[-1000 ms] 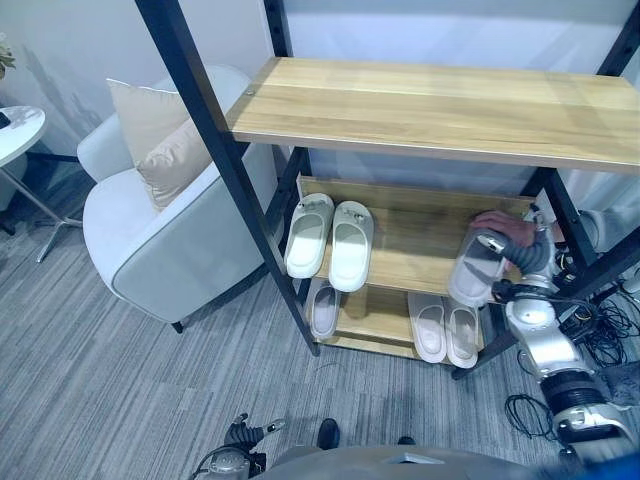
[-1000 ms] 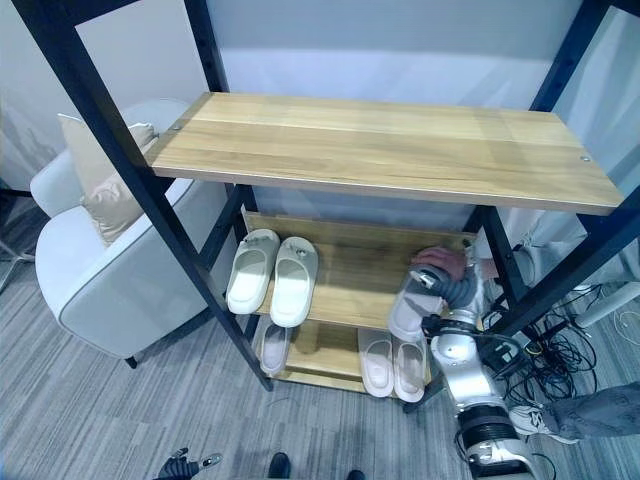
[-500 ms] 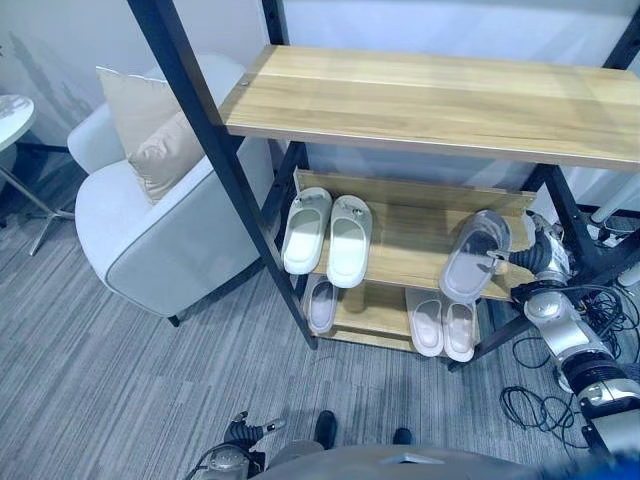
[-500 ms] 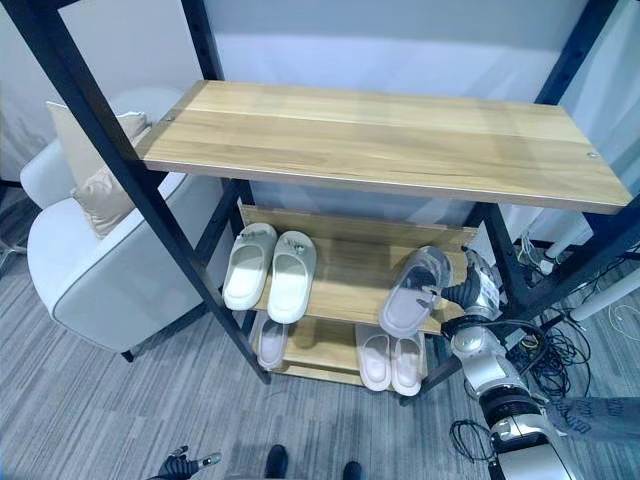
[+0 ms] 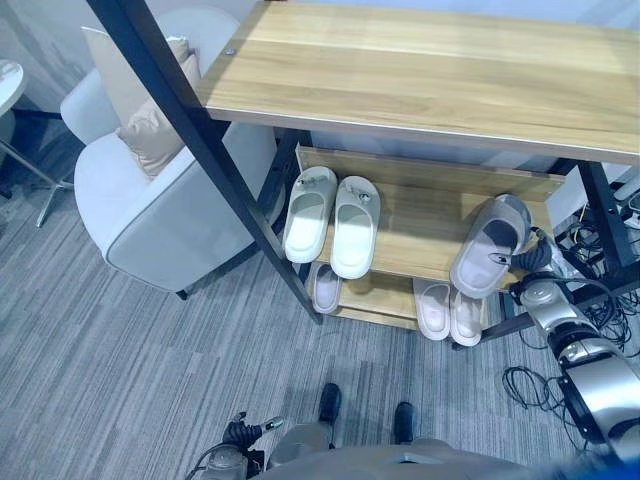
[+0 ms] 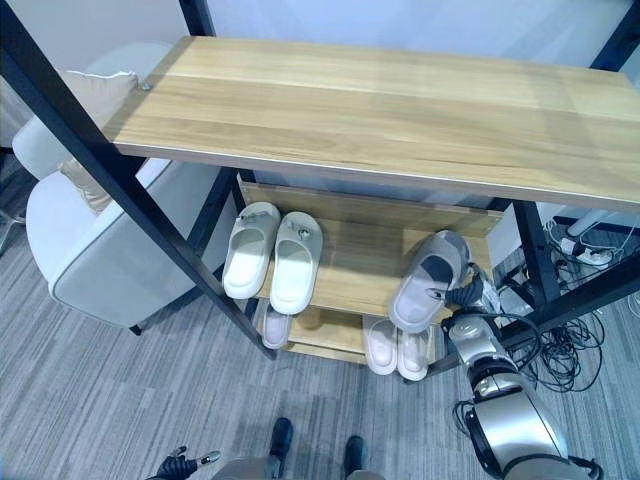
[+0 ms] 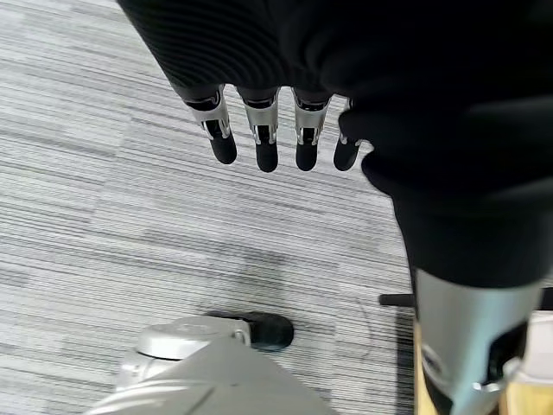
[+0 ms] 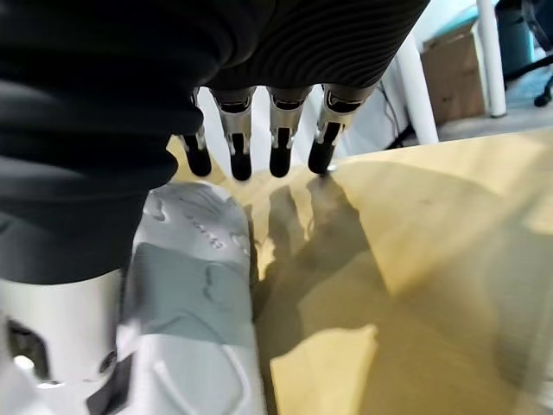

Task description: Arrange the slippers neatly on the shoe rack.

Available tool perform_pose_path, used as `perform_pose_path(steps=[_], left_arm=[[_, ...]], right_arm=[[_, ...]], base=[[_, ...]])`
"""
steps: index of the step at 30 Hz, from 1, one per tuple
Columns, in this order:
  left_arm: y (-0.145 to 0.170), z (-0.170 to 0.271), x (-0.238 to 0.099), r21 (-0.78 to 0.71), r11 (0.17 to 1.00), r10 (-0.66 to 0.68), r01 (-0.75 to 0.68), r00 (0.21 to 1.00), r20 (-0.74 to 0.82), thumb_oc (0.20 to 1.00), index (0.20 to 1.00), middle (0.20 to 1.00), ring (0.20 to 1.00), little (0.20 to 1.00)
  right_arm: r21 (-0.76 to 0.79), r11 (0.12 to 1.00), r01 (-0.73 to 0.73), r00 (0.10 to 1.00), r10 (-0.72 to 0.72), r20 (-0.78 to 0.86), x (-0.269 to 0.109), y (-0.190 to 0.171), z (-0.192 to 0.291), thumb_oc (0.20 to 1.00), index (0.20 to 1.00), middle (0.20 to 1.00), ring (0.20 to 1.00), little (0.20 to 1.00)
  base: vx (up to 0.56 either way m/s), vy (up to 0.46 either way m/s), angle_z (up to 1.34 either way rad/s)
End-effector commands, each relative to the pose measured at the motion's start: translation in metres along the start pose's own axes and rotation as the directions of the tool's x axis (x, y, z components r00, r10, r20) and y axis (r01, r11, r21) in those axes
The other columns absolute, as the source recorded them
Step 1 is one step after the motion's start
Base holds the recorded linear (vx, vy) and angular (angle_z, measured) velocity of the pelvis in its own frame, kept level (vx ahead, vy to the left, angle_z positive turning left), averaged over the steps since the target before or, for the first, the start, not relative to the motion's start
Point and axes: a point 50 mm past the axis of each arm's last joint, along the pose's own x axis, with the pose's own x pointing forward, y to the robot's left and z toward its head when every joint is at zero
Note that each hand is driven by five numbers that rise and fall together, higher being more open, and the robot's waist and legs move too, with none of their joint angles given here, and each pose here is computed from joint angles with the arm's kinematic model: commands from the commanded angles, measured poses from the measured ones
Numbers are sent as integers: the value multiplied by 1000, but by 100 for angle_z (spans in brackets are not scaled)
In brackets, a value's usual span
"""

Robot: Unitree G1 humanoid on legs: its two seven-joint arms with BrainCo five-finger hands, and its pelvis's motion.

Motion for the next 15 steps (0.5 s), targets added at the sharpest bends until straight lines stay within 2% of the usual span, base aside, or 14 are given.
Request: perform_pose_path(steps=[1, 4, 11, 12, 13, 14, 15], left_arm=[[5, 16, 4, 27, 1000, 3, -4, 999, 42, 1000, 1000, 1000, 1000, 1000], [7, 21, 5, 40, 999, 2, -5, 998, 64, 1000, 1000, 1000, 1000, 1000], [5, 30, 6, 20, 1000, 3, -5, 995, 96, 1000, 1000, 1000, 1000, 1000], [4, 31, 6, 14, 1000, 2, -3, 995, 99, 1000, 1000, 1000, 1000, 1000], [4, 32, 6, 13, 1000, 2, -3, 995, 100, 1000, 1000, 1000, 1000, 1000], [4, 33, 6, 10, 1000, 3, -5, 995, 102, 1000, 1000, 1000, 1000, 1000], [4, 34, 6, 12, 1000, 4, -5, 994, 105, 1000, 1000, 1000, 1000, 1000]], right_arm=[[2, 1000, 11, 998, -12, 56, 6, -7, 18, 1000, 1000, 1000, 1000, 1000], [-118, 990, 77, 991, -64, 114, 16, -25, 34, 1000, 1000, 1000, 1000, 1000], [-209, 960, 185, 972, -147, 183, 21, -39, 58, 1000, 1000, 1000, 1000, 1000], [-250, 954, 165, 975, -121, 185, 21, -34, 59, 937, 937, 937, 937, 937], [-265, 951, 159, 977, -113, 182, 21, -33, 58, 567, 567, 567, 567, 567], [-285, 946, 151, 978, -102, 181, 21, -33, 58, 275, 275, 275, 275, 275], [-296, 944, 145, 979, -95, 178, 21, -31, 58, 200, 200, 200, 200, 200]], base=[[0, 0, 0], [0, 0, 0], [1, 5, 1], [9, 20, 4], [0, 0, 0], [0, 0, 0], [0, 0, 0]])
